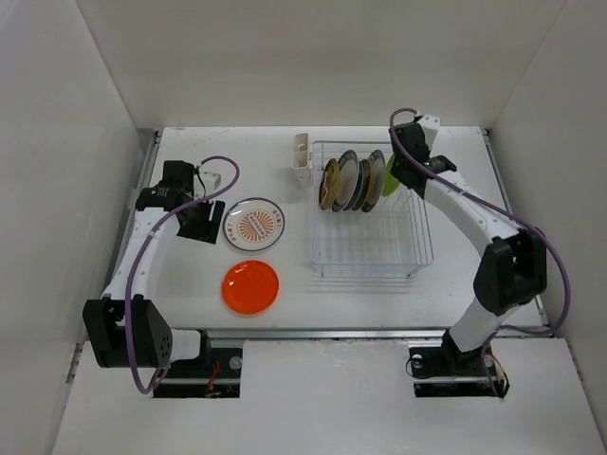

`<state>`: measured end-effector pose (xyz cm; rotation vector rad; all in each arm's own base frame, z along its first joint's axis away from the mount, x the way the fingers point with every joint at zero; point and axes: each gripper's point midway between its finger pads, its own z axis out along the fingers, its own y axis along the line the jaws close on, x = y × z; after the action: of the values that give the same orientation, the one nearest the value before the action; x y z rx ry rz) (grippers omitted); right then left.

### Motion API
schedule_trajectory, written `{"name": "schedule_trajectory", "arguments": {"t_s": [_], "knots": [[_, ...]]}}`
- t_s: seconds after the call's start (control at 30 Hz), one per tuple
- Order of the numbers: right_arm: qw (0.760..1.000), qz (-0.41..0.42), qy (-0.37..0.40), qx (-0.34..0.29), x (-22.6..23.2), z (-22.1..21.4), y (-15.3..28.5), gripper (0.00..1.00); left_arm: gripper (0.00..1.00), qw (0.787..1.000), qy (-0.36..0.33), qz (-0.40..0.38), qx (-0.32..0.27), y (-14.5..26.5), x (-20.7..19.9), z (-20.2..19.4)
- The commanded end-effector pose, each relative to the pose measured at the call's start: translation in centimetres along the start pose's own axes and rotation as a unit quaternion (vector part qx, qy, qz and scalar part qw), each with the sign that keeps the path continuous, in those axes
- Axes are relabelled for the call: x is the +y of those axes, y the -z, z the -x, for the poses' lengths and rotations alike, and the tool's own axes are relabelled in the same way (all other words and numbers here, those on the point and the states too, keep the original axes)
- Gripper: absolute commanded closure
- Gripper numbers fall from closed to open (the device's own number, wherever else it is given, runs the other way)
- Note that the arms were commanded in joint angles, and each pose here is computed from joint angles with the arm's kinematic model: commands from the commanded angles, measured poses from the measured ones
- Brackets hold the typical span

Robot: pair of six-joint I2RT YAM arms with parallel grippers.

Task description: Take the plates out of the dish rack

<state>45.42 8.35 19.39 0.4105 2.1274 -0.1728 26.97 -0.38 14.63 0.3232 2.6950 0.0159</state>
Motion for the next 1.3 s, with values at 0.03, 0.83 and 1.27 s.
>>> {"name": "schedule_trajectory", "arguments": {"t_s": [0.03,0.83,1.27], "knots": [[0.985,-0.087,-0.063,-0.133,-5.2,9.7,7.4,1.0,0.35,1.0,0.006,0.0,-0.016,1.2,-0.1,0.3],[0.759,0.596,0.243,0.094,27.2,-17.6,29.7,1.0,0.17,0.97,0.183,0.151,-0.059,3.1,7.8,-0.9],[0.726,0.605,0.275,0.176,30.7,-26.4,25.6,0.87,0.16,0.977,0.178,0.108,-0.047,2.1,6.6,-1.7]]}}
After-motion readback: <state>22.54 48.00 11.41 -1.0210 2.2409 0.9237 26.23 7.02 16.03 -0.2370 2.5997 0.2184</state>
